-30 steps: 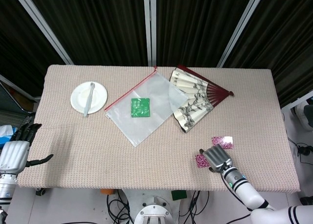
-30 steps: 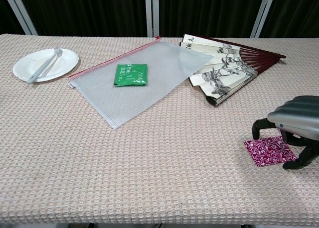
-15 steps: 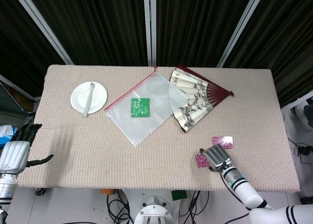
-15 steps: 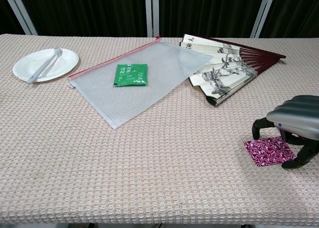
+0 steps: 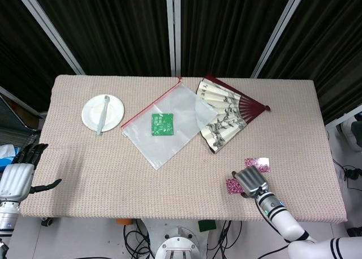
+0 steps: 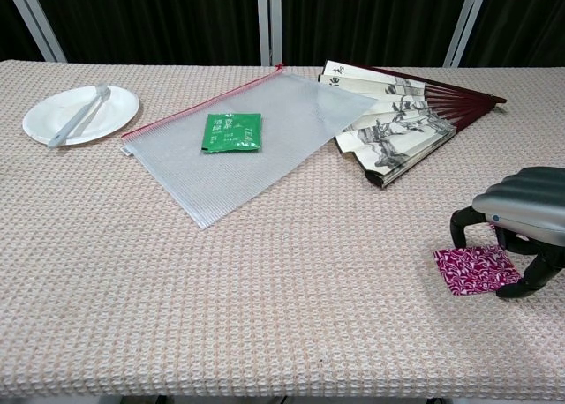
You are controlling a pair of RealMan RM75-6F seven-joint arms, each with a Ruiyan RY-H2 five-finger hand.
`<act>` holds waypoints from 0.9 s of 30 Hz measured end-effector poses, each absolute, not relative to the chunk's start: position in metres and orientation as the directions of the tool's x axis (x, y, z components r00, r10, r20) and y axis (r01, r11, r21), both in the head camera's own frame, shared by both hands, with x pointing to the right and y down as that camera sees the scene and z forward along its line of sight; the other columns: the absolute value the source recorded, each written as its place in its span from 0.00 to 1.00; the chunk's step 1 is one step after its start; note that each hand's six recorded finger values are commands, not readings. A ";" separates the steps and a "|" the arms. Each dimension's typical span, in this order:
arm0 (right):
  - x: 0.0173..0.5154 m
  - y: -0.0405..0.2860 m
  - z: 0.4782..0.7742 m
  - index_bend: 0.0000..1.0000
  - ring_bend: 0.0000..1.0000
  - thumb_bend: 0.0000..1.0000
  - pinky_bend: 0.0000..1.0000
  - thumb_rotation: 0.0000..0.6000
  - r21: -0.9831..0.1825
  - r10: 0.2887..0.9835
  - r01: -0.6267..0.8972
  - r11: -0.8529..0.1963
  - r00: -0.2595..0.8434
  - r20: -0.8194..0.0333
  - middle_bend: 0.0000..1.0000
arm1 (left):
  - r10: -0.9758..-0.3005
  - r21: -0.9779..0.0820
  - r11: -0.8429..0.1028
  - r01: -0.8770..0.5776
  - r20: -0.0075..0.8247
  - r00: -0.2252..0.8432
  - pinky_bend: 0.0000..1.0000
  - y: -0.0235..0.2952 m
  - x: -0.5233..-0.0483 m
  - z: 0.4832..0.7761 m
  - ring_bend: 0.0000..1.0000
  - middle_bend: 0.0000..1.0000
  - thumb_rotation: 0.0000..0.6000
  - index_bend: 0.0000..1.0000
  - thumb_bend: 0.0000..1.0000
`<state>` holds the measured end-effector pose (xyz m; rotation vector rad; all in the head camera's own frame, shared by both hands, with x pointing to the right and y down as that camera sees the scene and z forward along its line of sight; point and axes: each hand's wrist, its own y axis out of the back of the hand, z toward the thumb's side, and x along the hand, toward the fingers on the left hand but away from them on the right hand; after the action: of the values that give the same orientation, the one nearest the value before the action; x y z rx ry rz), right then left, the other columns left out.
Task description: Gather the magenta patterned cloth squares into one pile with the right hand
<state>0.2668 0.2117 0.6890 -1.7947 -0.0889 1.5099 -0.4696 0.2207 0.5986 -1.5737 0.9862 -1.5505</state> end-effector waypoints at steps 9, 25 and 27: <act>0.271 0.198 0.675 0.46 1.00 0.48 0.90 1.00 -0.623 0.550 -0.359 -0.695 0.293 -0.782 1.00 | -0.889 -0.889 -0.457 -0.039 0.457 -0.008 0.18 0.220 -0.469 0.598 0.06 0.10 0.60 0.09 0.07; 0.330 0.145 0.677 0.43 1.00 0.48 0.90 1.00 -0.625 0.632 -0.337 -0.704 0.103 -0.768 1.00 | -0.886 -0.885 -0.464 -0.038 0.465 -0.007 0.18 0.218 -0.468 0.600 0.06 0.10 0.60 0.09 0.07; 0.336 0.143 0.682 0.43 1.00 0.48 0.90 1.00 -0.615 0.629 -0.339 -0.712 0.080 -0.773 1.00 | -0.885 -0.884 -0.465 -0.036 0.466 -0.005 0.18 0.218 -0.467 0.600 0.06 0.10 0.60 0.09 0.07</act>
<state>0.3363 0.1429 0.6819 -1.6470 -0.2921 1.7225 -0.4672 0.2177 0.6001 -1.5783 0.9760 -1.5517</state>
